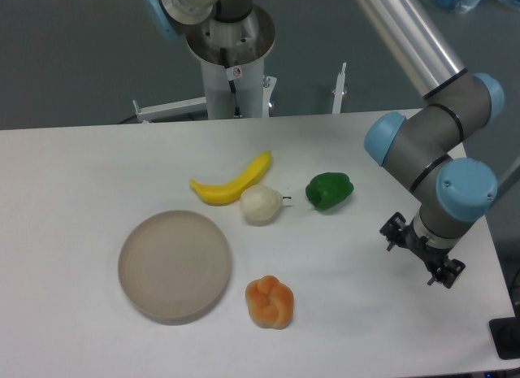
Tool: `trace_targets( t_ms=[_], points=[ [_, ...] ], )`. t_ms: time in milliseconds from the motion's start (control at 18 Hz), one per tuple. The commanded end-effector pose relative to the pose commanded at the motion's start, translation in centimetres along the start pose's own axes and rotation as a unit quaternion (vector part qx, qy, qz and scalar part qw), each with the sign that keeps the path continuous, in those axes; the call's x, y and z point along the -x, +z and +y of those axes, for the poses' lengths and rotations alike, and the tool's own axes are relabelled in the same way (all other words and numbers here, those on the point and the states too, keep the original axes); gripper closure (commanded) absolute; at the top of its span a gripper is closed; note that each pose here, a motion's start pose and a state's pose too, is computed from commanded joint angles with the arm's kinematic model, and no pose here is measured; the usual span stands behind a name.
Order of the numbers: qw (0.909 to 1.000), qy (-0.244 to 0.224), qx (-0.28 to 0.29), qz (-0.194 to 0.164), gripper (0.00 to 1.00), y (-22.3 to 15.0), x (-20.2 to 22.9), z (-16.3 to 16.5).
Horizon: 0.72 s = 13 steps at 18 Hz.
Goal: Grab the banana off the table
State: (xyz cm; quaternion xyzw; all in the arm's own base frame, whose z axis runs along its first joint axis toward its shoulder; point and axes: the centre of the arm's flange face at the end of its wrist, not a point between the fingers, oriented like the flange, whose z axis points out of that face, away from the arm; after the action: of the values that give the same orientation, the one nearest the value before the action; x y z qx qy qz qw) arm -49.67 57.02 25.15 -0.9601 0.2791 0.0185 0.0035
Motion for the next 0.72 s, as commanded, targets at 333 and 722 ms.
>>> trace_targets(
  t_ms=[333, 722],
  points=[
    [1.0000, 0.001, 0.000, 0.001, 0.00, -0.5, -0.2, 0.0],
    [0.9994, 0.006, 0.005, 0.034, 0.00, -2.9, -3.7, -0.9]
  ],
)
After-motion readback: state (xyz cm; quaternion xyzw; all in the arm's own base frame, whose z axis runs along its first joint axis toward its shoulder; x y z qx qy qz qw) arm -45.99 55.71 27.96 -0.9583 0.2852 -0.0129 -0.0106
